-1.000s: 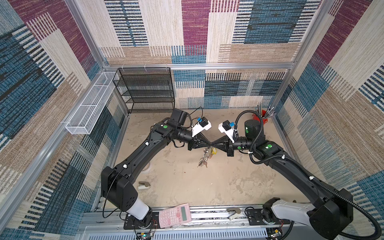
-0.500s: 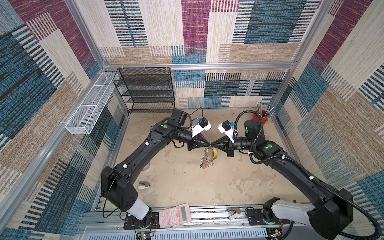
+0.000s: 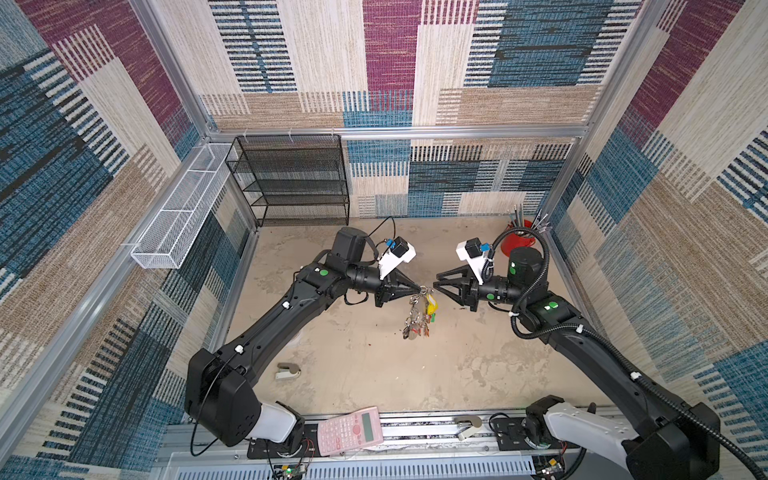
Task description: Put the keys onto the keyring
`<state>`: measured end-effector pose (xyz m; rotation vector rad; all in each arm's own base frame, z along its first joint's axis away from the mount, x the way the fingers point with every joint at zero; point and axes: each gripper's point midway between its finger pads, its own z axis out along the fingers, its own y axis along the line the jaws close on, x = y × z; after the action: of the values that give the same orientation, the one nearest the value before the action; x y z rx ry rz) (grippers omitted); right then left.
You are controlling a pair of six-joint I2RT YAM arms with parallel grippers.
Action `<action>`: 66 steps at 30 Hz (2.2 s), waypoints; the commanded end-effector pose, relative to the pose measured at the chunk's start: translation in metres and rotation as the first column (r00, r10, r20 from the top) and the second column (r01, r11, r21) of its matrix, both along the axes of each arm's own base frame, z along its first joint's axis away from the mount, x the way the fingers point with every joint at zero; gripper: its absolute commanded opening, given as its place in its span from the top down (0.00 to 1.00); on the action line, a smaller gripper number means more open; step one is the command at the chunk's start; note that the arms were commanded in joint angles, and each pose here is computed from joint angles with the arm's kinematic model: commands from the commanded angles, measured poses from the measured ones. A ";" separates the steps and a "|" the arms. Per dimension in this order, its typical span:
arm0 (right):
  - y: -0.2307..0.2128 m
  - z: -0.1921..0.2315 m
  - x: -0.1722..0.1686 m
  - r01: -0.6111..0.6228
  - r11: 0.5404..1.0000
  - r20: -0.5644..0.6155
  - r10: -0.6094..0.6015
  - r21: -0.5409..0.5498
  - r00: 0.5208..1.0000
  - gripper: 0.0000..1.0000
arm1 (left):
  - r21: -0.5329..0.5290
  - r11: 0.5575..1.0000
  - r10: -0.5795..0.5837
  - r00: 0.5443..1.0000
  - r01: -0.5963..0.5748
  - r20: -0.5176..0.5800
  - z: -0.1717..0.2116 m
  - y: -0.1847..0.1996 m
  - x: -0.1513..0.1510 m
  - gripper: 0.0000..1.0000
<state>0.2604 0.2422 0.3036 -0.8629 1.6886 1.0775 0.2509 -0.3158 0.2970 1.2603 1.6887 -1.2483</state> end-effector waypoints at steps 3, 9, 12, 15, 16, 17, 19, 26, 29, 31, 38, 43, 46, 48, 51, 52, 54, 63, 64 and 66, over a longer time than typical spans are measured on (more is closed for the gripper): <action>0.006 0.005 -0.015 -0.088 0.994 -0.001 0.088 0.062 0.996 0.63 | -0.147 0.989 -0.006 0.999 0.012 0.042 0.031 -0.006 0.001 1.00; 0.010 0.001 -0.011 -0.110 0.992 -0.013 0.111 0.068 0.994 0.69 | -0.212 0.977 -0.007 0.999 0.015 0.036 0.036 -0.007 0.000 1.00; 0.012 0.001 -0.009 -0.114 0.991 -0.010 0.115 0.073 0.993 0.72 | -0.246 0.969 -0.006 1.000 0.013 0.031 0.040 -0.007 0.001 1.00; 0.013 0.001 -0.008 -0.125 0.989 -0.011 0.127 0.078 0.992 0.80 | -0.273 0.962 0.003 1.000 0.005 0.028 0.041 -0.008 0.002 1.00; 0.014 0.001 -0.008 -0.125 0.989 -0.012 0.126 0.078 0.992 0.82 | -0.277 0.961 0.003 1.000 0.004 0.025 0.041 -0.008 0.002 1.00; 0.014 0.001 -0.008 -0.126 0.989 -0.012 0.127 0.079 0.992 0.84 | -0.283 0.959 0.004 1.000 0.004 0.025 0.042 -0.008 0.003 1.00; 0.014 0.001 -0.008 -0.128 0.989 -0.011 0.129 0.080 0.992 0.90 | -0.299 0.954 0.002 1.000 0.006 0.028 0.043 -0.008 0.002 1.00; 0.019 0.001 -0.007 -0.142 0.986 -0.012 0.144 0.089 0.990 1.00 | -0.338 0.941 -0.011 1.000 0.014 0.011 0.045 -0.009 0.002 1.00; 0.021 0.002 -0.007 -0.150 0.985 -0.010 0.151 0.089 0.988 1.00 | -0.345 0.939 -0.015 1.000 0.015 0.004 0.043 -0.009 0.002 1.00; 0.022 0.004 -0.008 -0.153 0.984 -0.002 0.154 0.090 0.988 1.00 | -0.344 0.939 -0.017 1.000 0.014 -0.006 0.040 -0.010 0.003 1.00; 0.025 0.008 -0.005 -0.139 0.986 0.004 0.140 0.091 0.990 0.96 | -0.338 0.941 -0.004 0.999 -0.009 -0.038 0.032 -0.012 0.008 1.00; 0.018 0.009 -0.001 -0.070 0.995 0.011 0.070 0.073 0.998 0.85 | -0.354 0.935 0.004 1.000 -0.012 -0.024 0.035 -0.012 0.009 1.00; 0.007 0.006 0.009 0.014 0.999 -0.003 -0.014 0.049 1.000 0.83 | -0.358 0.934 0.006 1.000 -0.015 -0.026 0.035 -0.012 0.010 1.00; 0.000 0.008 0.010 0.036 0.998 -0.010 -0.035 0.061 0.999 0.81 | -0.359 0.933 0.007 1.000 -0.017 -0.029 0.034 -0.012 0.010 1.00; -0.007 0.013 0.003 0.031 0.996 0.002 -0.031 0.078 1.000 0.77 | -0.366 0.930 0.011 0.999 -0.022 -0.032 0.034 -0.013 0.012 1.00; -0.006 0.015 -0.001 0.011 0.996 0.007 -0.011 0.088 1.000 0.72 | -0.373 0.928 0.009 0.999 -0.021 -0.036 0.034 -0.013 0.012 1.00; -0.004 0.015 -0.007 -0.022 0.995 0.008 0.021 0.093 1.000 0.65 | -0.384 0.923 0.002 0.999 -0.018 -0.042 0.035 -0.014 0.013 1.00; -0.010 0.023 0.005 0.052 0.994 0.049 -0.057 0.097 0.997 0.68 | -0.414 0.910 -0.031 0.997 0.002 -0.064 0.034 -0.017 0.015 1.00; -0.010 0.022 0.005 0.053 0.994 0.049 -0.058 0.098 0.997 0.69 | -0.416 0.910 -0.037 0.997 0.006 -0.067 0.034 -0.018 0.015 1.00; -0.007 0.023 0.004 0.032 0.994 0.050 -0.037 0.106 0.998 0.69 | -0.419 0.908 -0.041 0.996 0.007 -0.073 0.033 -0.018 0.016 1.00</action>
<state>0.2622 0.2339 0.3166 -0.7873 1.6279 1.1032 0.2733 -0.3357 0.3175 0.9512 1.4426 -1.5801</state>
